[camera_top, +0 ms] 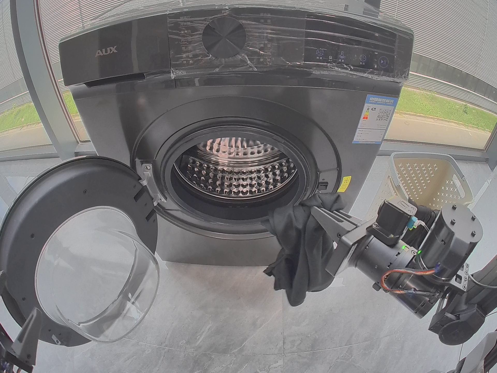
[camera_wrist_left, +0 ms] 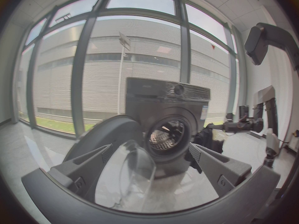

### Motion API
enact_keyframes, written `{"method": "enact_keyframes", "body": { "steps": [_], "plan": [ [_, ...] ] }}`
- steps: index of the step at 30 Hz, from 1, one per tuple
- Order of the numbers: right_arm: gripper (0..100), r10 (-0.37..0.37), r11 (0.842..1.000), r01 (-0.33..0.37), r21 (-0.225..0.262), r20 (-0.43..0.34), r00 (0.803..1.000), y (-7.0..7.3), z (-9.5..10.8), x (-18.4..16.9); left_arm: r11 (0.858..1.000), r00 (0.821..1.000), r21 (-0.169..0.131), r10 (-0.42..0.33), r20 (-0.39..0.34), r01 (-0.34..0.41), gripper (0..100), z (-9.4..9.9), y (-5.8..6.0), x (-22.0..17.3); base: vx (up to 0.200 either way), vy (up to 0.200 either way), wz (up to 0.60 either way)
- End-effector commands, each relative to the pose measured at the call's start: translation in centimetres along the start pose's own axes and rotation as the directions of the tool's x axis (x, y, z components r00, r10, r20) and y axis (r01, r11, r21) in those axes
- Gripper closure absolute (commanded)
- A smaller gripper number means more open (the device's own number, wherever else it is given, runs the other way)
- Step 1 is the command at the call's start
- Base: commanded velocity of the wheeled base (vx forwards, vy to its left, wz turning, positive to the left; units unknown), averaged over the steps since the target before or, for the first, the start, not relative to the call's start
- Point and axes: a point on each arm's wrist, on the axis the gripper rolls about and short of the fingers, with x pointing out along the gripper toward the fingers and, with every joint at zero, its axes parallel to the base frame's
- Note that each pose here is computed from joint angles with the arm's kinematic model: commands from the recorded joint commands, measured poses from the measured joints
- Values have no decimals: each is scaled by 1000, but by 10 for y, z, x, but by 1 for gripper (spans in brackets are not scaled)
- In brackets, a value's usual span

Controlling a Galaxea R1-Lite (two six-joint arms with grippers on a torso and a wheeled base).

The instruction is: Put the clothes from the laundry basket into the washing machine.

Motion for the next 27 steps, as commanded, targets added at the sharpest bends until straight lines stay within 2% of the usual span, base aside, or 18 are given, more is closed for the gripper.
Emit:
{"method": "enact_keyframes", "body": {
  "steps": [1, 3, 5, 7, 8, 9, 10, 13, 14, 15, 16, 20, 21, 23, 24, 27],
  "plan": [
    [100, 14, 1000, -15, 9, 51, 999, 10, 3, 34, 969, 932, -79, -246, -265, 233, 0, 5, 8, 58, 0, 0, 0],
    [100, 12, 1000, -13, 10, 57, 998, 10, 4, 37, 942, 893, -91, -336, -299, 324, 0, 1, 7, 66, 0, 0, 0],
    [100, 9, 1000, -10, 11, 61, 998, 10, 4, 40, 901, 839, -123, -433, -330, 417, 0, -2, 5, 75, 0, 0, 0],
    [100, 7, 1000, -8, 10, 66, 998, 11, 4, 44, 877, 799, -152, -478, -366, 455, 0, -4, 4, 85, 0, 0, 0],
    [100, 6, 1000, -6, 10, 66, 998, 11, 2, 47, 862, 769, -167, -503, -394, 479, 0, -6, 2, 94, 0, 0, 0],
    [100, 3, 1000, -3, 10, 66, 998, 11, 2, 49, 851, 751, -170, -521, -406, 497, 0, -8, 1, 100, 0, 0, 0],
    [100, 0, 1000, 0, 10, 67, 998, 11, 1, 50, 846, 743, -174, -528, -412, 504, 0, -9, 0, 104, 0, 0, 0],
    [100, -1, 1000, 1, 9, 61, 998, 12, -1, 56, 846, 730, -177, -526, -436, 503, 0, -16, -4, 134, 0, 0, 0],
    [100, -2, 1000, 2, 8, 55, 998, 13, -2, 57, 839, 720, -181, -535, -441, 513, 0, -20, -6, 143, 0, 0, 0],
    [100, -1, 1000, 1, 8, 53, 999, 14, -3, 57, 838, 719, -183, -538, -441, 514, 0, -20, -7, 145, 0, 0, 0],
    [100, 3, 1000, -4, 11, 40, 999, 17, -3, 57, 824, 701, -191, -557, -445, 533, 0, -27, -12, 159, 0, 0, 0],
    [100, 9, 1000, -10, 22, 47, 999, 19, 0, 59, 798, 666, -208, -590, -455, 565, 0, -40, -21, 181, 0, 0, 0],
    [100, 16, 1000, -17, 23, 52, 999, 20, 2, 58, 787, 651, -215, -604, -460, 579, 0, -45, -26, 189, 0, 0, 0],
    [100, 16, 1000, -17, 23, 52, 999, 20, 2, 58, 787, 651, -215, -604, -460, 579, 0, -45, -26, 189, 0, 0, 0],
    [100, 17, 1000, -19, 24, 53, 998, 21, 2, 58, 783, 637, -229, -609, -472, 579, 0, -53, -31, 202, 0, 0, 0],
    [100, 17, 1000, -18, 23, 50, 999, 20, 1, 56, 780, 629, -231, -611, -481, 581, 0, -61, -36, 216, 0, 0, 0]
  ]
}}
